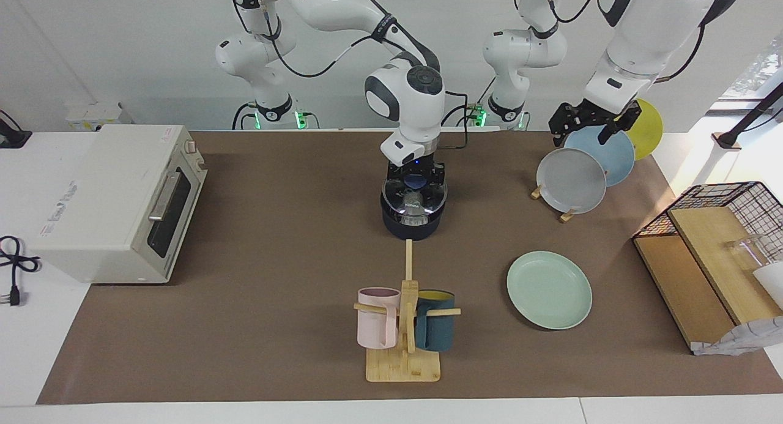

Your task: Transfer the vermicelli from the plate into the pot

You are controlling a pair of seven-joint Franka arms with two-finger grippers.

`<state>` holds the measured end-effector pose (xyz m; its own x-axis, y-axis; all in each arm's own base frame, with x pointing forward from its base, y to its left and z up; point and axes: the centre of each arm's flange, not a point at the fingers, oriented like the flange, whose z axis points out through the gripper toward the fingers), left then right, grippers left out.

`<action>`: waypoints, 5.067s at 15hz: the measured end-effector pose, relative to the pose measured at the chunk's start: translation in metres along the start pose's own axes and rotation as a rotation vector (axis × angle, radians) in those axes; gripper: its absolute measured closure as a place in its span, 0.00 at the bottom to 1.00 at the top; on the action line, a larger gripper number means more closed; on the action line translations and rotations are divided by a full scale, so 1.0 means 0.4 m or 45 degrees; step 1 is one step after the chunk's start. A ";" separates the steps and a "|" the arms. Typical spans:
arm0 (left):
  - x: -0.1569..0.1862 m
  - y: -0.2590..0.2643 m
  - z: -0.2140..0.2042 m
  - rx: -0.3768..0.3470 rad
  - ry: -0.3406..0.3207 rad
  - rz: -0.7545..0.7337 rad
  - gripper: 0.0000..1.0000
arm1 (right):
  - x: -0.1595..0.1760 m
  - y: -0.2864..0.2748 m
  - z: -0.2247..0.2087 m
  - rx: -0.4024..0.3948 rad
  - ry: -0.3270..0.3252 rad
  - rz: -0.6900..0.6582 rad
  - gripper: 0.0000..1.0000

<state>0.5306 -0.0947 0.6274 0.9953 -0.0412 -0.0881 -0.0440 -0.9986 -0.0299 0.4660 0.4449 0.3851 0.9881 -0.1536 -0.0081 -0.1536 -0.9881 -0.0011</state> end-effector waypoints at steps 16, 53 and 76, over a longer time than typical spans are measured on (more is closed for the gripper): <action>-0.005 -0.019 0.009 -0.064 -0.002 -0.034 0.00 | 0.016 0.002 0.001 0.010 0.038 -0.005 0.56; -0.007 -0.006 0.003 -0.062 0.002 -0.024 0.00 | 0.028 0.004 0.024 -0.033 0.110 -0.053 0.38; -0.006 -0.017 0.002 -0.063 0.003 -0.035 0.00 | 0.326 0.937 -0.574 -0.110 -0.096 -0.244 0.00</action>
<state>0.5286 -0.0876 0.6269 0.9962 -0.0141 -0.0857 -0.0127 -0.9998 0.0171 0.5392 0.0538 0.6133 0.9953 0.0346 -0.0906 0.0415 -0.9962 0.0760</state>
